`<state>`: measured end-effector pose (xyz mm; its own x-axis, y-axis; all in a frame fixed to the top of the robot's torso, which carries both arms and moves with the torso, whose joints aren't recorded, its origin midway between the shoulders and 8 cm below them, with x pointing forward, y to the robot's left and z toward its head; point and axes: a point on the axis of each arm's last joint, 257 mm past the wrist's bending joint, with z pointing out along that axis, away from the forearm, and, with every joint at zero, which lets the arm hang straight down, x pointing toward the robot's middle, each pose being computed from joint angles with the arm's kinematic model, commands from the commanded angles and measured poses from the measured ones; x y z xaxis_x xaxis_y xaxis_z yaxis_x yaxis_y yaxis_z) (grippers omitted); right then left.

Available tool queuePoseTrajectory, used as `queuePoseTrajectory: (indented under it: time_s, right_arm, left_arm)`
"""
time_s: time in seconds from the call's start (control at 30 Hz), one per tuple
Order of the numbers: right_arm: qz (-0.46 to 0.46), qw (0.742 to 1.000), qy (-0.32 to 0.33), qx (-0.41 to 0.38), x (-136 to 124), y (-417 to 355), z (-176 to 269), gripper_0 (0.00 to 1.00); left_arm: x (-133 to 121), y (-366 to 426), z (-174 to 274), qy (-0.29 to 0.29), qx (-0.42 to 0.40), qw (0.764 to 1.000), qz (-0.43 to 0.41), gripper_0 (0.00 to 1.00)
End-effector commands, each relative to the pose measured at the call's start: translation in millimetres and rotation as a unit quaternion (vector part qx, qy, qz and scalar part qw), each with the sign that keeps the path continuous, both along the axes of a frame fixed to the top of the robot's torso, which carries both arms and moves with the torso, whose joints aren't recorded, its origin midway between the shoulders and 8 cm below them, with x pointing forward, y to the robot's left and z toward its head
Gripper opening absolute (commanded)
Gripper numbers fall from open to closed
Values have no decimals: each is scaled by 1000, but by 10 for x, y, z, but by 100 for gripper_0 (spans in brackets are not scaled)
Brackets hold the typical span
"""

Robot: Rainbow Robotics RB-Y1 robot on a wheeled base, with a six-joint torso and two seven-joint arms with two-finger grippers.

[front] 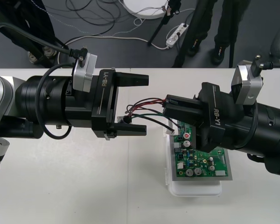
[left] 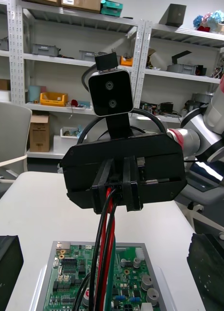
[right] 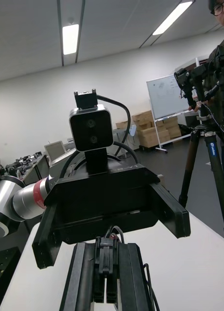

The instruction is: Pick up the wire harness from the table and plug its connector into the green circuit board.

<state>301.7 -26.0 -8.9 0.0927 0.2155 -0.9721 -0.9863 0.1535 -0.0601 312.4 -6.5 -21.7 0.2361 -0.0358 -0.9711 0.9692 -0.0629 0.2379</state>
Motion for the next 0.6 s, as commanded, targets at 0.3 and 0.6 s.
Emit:
queuePoseTrajectory:
  time_s: [0.3,0.6]
  right_arm:
    - [-2,999,-47,1,-19,192,59,0]
    - [-1,999,-46,4,-18,245,73,0]
  left_arm:
    - [37,-37,330,6,-35,999,3,100]
    - [38,-36,335,7,-36,999,3,100]
